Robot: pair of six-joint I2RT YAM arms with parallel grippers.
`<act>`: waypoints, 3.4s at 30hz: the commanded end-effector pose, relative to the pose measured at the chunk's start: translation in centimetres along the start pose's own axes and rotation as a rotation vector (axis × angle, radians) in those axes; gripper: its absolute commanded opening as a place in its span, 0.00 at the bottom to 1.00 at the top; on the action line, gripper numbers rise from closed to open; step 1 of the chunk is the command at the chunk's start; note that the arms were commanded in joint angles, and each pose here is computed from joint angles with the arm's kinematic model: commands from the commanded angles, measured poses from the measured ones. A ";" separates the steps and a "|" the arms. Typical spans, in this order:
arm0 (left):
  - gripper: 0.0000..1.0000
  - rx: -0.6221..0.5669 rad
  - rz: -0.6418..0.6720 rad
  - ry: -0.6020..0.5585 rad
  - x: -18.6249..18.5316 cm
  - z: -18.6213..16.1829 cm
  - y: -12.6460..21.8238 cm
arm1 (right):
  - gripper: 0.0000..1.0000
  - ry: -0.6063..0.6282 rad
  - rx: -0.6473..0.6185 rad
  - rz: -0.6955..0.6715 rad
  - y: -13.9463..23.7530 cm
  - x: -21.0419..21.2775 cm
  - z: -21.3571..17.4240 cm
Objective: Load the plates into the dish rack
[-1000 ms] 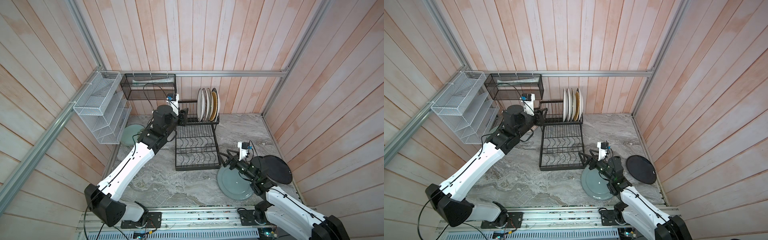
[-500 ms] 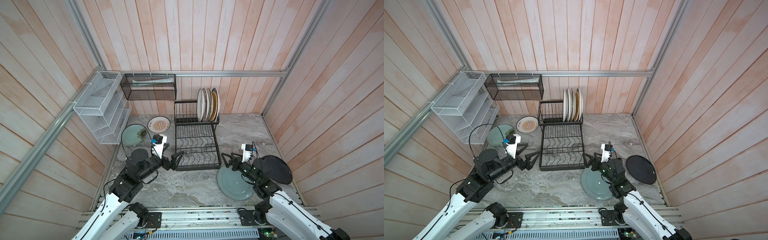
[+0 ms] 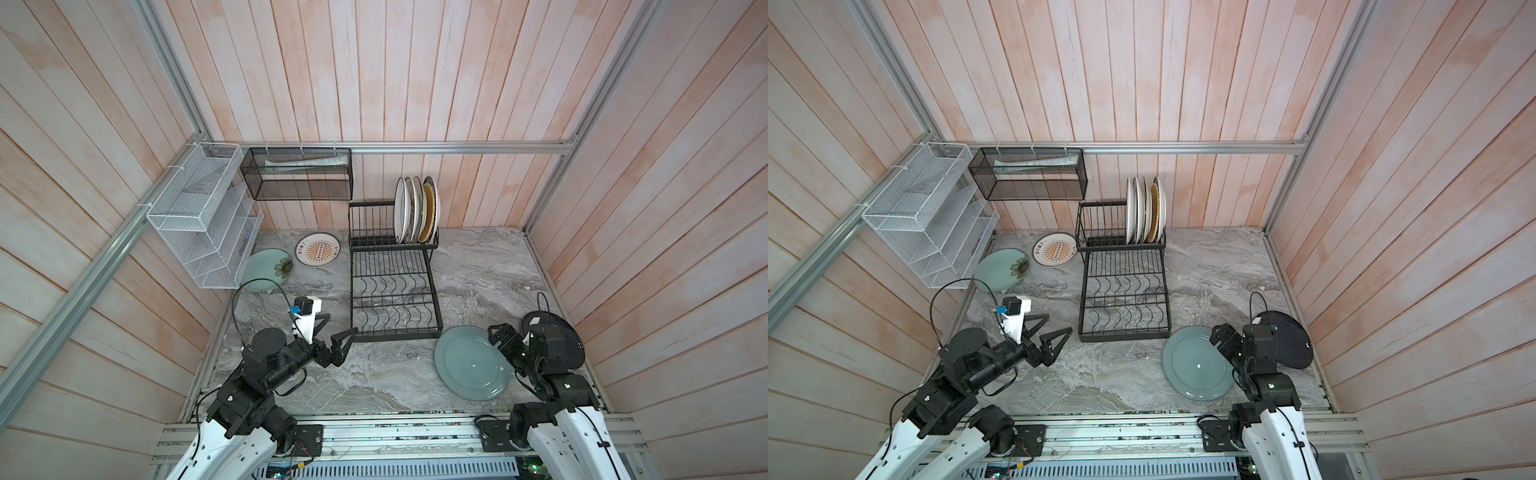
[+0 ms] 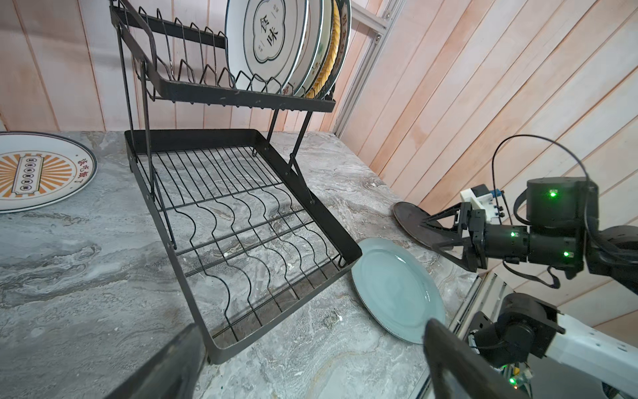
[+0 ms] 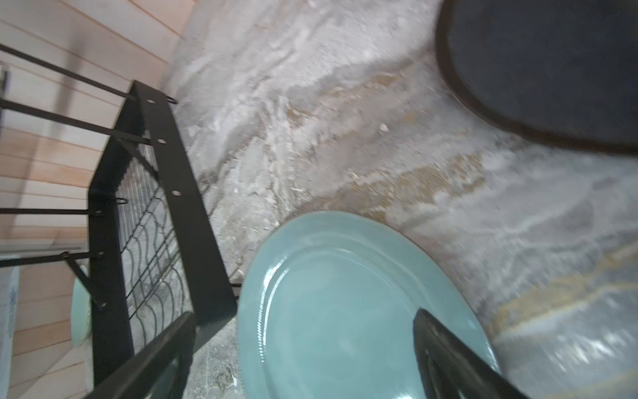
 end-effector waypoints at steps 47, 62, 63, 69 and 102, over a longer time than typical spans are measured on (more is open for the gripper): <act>1.00 -0.011 0.035 0.008 0.0 -0.5 0.5 | 0.68 -0.356 0.143 -0.234 -3.6 -6.5 -4.3; 1.00 -0.016 0.048 0.011 0.1 -0.5 0.6 | 0.46 -0.431 0.044 -0.134 -5.8 -6.1 -3.6; 1.00 -0.016 0.051 0.014 0.1 -0.5 0.6 | 0.46 -0.439 0.037 -0.131 -6.0 -6.1 -3.5; 1.00 -0.016 0.052 0.012 0.1 -0.5 0.6 | 0.47 -0.428 -0.077 -0.070 -6.4 -4.8 -2.0; 1.00 -0.013 0.049 0.011 0.0 -0.6 0.6 | 0.77 -0.157 0.113 0.350 -7.7 -4.5 -2.9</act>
Point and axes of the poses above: each gripper's point midway between its finger pads, its own y axis back along the fingers, its own x axis along the line the jaws close on, z = x × y, the point moved 10 cm from there along y, back along the fingers, and after that the axes turned 6 degrees about -y, right-handed, at the moved point
